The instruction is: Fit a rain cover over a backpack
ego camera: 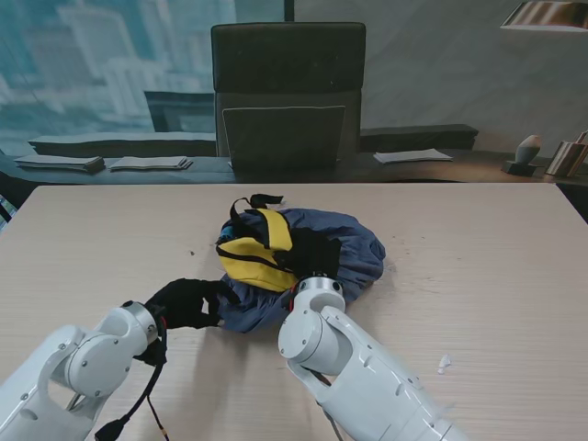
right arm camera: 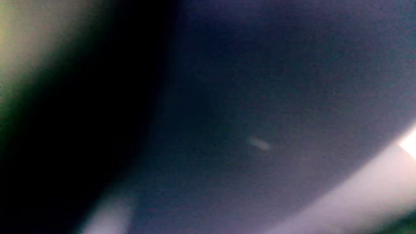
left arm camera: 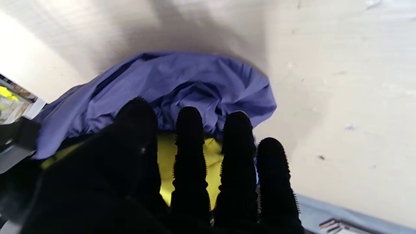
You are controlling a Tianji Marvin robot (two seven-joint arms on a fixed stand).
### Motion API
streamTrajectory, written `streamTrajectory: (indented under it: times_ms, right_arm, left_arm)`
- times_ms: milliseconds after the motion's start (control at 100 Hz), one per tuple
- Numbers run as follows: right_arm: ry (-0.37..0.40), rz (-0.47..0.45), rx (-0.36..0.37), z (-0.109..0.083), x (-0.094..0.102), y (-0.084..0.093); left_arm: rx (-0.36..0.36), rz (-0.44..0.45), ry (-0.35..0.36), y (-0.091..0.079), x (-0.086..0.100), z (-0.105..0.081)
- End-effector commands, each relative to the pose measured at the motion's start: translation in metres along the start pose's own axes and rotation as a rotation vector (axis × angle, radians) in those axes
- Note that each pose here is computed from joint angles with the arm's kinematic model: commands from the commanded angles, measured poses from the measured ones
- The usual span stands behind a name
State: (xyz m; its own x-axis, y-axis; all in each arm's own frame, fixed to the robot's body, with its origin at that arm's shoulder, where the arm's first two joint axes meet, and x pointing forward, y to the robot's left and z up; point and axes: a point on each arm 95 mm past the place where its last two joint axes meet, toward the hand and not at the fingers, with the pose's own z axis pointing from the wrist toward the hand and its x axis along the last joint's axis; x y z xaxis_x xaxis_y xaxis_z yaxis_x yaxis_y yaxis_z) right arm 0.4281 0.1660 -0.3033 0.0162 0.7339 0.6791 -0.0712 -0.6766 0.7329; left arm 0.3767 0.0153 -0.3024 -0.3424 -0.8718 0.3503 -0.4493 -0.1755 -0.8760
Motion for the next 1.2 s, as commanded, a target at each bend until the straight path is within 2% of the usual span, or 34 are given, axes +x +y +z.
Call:
streamTrajectory:
  times_ms: [0,80,280,380,560,740,970,1080,1190]
  right_arm:
    - [0.024,0.014,0.016,-0.004,0.003,0.000]
    - [0.031,0.027,0.017,-0.008,0.003,0.000]
    - [0.066,0.032,0.033,-0.016,0.003,0.001]
    - [0.079,0.023,0.038,-0.018,0.001,0.001]
    - [0.085,0.019,0.044,-0.021,-0.003,0.001]
    - [0.083,0.054,0.053,-0.025,-0.002,0.000]
    - [0.097,0.052,0.060,-0.025,0.000,-0.002]
    - [0.124,0.014,0.053,-0.021,-0.002,-0.001]
    - [0.170,-0.043,0.047,-0.015,-0.008,0.002]
  left_arm:
    - [-0.053,-0.007,-0.011,0.004,-0.001,0.005]
    - [-0.077,-0.018,-0.020,0.007,-0.004,0.014]
    - [-0.077,-0.042,-0.022,0.013,-0.009,0.036]
    - [-0.057,-0.052,-0.013,0.015,-0.010,0.045]
    - [0.041,-0.048,0.040,0.017,-0.009,0.053]
    - [-0.035,-0.058,0.031,0.014,-0.012,0.060]
    - [-0.174,-0.081,0.000,0.017,-0.016,0.075]
    - [-0.245,-0.026,-0.005,0.019,-0.017,0.075]
    - [-0.269,0.001,-0.025,0.021,-0.021,0.070]
